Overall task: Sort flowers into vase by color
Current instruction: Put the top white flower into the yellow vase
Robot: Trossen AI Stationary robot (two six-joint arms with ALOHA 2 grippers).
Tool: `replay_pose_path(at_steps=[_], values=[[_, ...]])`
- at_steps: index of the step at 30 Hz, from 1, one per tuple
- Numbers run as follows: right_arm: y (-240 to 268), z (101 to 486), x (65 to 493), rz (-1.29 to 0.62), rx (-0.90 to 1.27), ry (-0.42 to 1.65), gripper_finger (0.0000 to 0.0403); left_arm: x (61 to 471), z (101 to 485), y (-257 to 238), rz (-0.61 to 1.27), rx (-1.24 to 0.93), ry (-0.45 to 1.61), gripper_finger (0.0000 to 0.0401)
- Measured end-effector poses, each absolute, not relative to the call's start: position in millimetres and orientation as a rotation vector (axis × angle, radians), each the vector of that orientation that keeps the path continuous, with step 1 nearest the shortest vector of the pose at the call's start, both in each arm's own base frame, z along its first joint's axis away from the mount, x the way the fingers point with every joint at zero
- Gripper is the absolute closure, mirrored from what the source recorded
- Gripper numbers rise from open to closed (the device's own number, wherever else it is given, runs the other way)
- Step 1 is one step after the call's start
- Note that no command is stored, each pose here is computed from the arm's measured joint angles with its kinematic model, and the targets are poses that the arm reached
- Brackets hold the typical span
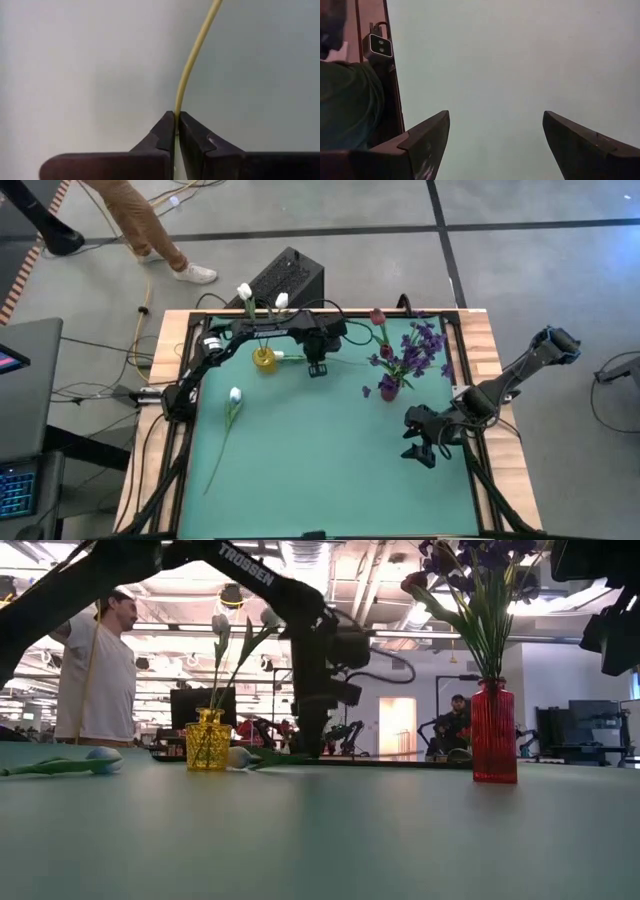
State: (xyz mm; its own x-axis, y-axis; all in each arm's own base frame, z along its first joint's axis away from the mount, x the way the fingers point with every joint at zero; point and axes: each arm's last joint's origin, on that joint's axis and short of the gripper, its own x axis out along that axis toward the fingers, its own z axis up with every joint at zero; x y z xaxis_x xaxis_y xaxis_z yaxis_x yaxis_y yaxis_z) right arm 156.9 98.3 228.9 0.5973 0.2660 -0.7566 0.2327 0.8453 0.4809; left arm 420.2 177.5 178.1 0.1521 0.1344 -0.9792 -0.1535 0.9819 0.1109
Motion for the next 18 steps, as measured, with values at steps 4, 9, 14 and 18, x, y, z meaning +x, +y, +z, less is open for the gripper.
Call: replay_pose_path(at_steps=[4, 9, 14, 18], values=[[98.2, 228.7, 156.7, 0.024, 0.579, 0.948, 0.0058, 431.9, 194.4, 154.2, 0.12, 0.072, 1.394, 0.0399], [98.1, 227.5, 155.2, 0.031, 0.58, 0.977, 0.0058, 435.9, 211.8, 117.9, 0.032, 0.117, 1.462, 0.04], [98.0, 227.0, 154.6, 0.034, 0.576, 0.987, 0.0058, 431.7, 218.7, 78.3, -0.056, 0.174, 1.589, 0.0401], [98.0, 227.1, 154.6, 0.035, 0.574, 0.986, 0.0058, 423.4, 218.4, 53.3, -0.009, 0.248, 1.725, 0.0401]])
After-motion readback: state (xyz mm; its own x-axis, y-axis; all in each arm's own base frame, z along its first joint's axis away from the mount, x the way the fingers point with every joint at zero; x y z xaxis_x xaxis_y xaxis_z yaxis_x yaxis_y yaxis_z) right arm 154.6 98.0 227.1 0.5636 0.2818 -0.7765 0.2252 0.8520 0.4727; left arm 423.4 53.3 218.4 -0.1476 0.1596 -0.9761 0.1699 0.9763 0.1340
